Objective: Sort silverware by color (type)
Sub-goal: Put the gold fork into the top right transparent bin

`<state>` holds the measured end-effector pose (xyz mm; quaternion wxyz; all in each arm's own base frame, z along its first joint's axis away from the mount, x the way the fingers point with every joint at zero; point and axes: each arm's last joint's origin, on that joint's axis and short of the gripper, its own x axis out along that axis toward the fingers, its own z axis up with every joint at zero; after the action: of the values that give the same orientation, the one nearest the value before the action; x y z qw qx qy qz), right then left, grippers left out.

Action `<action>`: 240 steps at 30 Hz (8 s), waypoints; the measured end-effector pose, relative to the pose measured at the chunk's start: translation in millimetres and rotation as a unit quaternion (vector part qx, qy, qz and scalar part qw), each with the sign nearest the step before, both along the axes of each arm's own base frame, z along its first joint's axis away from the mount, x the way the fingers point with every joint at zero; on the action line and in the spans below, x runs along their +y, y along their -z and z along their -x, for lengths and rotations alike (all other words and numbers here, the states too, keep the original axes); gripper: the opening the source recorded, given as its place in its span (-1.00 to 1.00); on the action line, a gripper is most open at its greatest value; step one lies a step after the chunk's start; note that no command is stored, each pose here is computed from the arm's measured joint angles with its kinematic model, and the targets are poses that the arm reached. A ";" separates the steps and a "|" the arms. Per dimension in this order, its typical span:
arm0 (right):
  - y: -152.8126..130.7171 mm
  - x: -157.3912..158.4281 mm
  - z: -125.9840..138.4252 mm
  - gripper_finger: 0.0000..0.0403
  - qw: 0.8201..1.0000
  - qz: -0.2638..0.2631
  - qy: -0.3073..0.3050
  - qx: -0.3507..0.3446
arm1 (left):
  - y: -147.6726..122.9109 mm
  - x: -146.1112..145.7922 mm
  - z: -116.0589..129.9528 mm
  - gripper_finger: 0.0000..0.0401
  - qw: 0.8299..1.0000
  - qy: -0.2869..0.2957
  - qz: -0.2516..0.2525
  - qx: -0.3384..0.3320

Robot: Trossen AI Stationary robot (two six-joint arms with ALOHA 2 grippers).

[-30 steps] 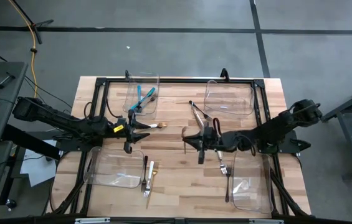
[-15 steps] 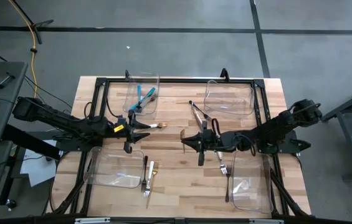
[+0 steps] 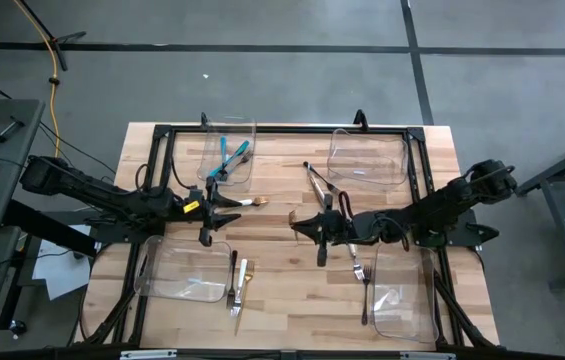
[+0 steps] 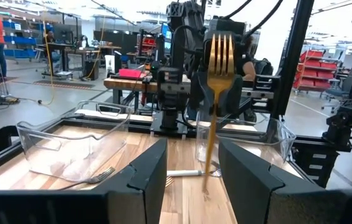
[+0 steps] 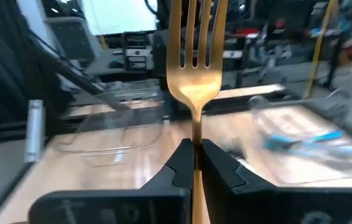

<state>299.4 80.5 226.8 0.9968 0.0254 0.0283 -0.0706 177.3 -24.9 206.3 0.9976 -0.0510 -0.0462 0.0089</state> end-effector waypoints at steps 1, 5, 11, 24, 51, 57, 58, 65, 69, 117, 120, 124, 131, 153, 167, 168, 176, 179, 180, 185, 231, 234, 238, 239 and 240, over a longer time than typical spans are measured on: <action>-4.0 -1.5 -2.6 -0.98 1.000 0.017 0.010 0.001 | 0.0 0.0 0.0 -0.32 1.000 0.000 0.000 0.000; -32.6 -14.7 -19.7 -0.97 0.994 0.088 0.059 0.029 | -0.2 0.0 0.0 -0.32 1.000 0.000 0.000 -0.001; -94.9 -50.9 -37.1 -0.98 0.955 0.152 0.176 0.184 | 0.1 0.0 0.0 -0.32 1.000 0.000 0.000 0.001; -96.4 -179.2 16.0 -0.98 0.827 0.008 0.364 0.427 | 0.3 -0.1 0.0 -0.32 1.000 0.002 0.017 0.001; 41.9 -227.2 82.8 -0.98 0.747 -0.151 0.339 0.552 | 0.3 -0.1 0.0 -0.32 1.000 -0.001 -0.009 0.002; 41.9 -228.0 83.0 -0.96 0.746 -0.167 0.348 0.543 | 0.3 -0.1 0.0 -0.32 1.000 -0.001 -0.009 0.002; 41.8 -228.1 82.8 -0.93 0.746 -0.171 0.351 0.539 | 0.3 0.0 0.0 -0.32 1.000 -0.001 -0.009 0.002; 40.7 -230.2 79.4 -0.68 0.757 -0.176 0.361 0.516 | 0.4 0.0 0.0 -0.32 1.000 -0.001 -0.009 0.002; 38.5 -230.9 78.1 -0.62 0.759 -0.173 0.359 0.514 | 0.3 -0.1 0.0 -0.32 1.000 -0.001 -0.009 0.002; 29.2 -40.3 -8.1 -0.51 0.882 -0.227 0.239 0.335 | 1.3 0.0 -0.1 -0.33 1.000 -0.001 -0.006 0.006; 43.0 -41.0 -16.7 -0.51 0.849 -0.204 0.290 0.391 | 1.3 0.0 -0.1 -0.33 1.000 -0.001 -0.005 0.006; 61.1 -45.0 -30.5 -0.51 0.818 -0.193 0.325 0.433 | 2.3 0.0 -0.2 -0.33 1.000 -0.001 -0.006 0.011; 82.3 -56.0 -40.3 -0.51 0.795 -0.189 0.344 0.462 | 2.9 0.0 -0.2 -0.33 1.000 -0.001 -0.007 0.014; 92.1 -61.7 -23.1 -0.51 0.757 -0.215 0.396 0.473 | 3.5 0.0 -0.2 -0.33 1.000 0.000 0.005 0.017; 83.9 -59.2 -31.0 -0.51 0.763 -0.225 0.361 0.487 | 3.4 0.0 -0.2 -0.33 1.000 0.000 0.005 0.017; 84.0 -59.2 -31.0 -0.51 0.763 -0.226 0.360 0.487 | 3.5 -0.1 -0.2 -0.33 1.000 0.000 0.005 0.017; 83.9 -61.7 -31.2 -0.51 0.763 -0.228 0.372 0.477 | 3.5 0.0 -0.2 -0.33 1.000 0.000 0.005 0.017; 83.9 -64.9 -32.2 -0.51 0.763 -0.232 0.374 0.473 | 3.4 -0.1 -0.2 -0.33 1.000 0.000 0.005 0.017; 83.9 -66.2 -32.3 -0.51 0.762 -0.233 0.376 0.473 | 3.4 -0.1 -0.2 -0.33 1.000 0.000 0.005 0.017; 93.6 -71.0 -34.1 -0.51 0.746 -0.252 0.371 0.492 | 3.4 -0.1 -0.2 -0.33 1.000 0.000 0.005 0.017; 104.2 -64.7 -34.8 -0.98 0.752 -0.201 0.346 0.523 | 4.3 -0.1 -0.3 -0.33 1.000 0.000 0.004 0.022; 104.3 -64.7 -34.7 -0.98 0.752 -0.200 0.345 0.524 | 4.7 0.0 -0.3 -0.33 1.000 0.000 0.004 0.023; 104.3 -64.6 -34.8 -0.99 0.754 -0.195 0.340 0.527 | 5.2 0.0 -0.3 -0.33 1.000 0.000 0.004 0.026; 104.4 -64.6 -34.8 -0.99 0.754 -0.195 0.340 0.527 | 5.2 0.0 -0.3 -0.33 1.000 0.000 0.004 0.026; 104.5 -64.6 -34.8 -0.99 0.754 -0.194 0.339 0.528 | 5.2 -0.1 -0.3 -0.33 1.000 0.000 0.004 0.026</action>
<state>334.1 15.9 122.3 0.7081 0.1846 0.5528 -0.3987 177.6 -25.0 201.1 0.9983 -0.0545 -0.0203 0.0102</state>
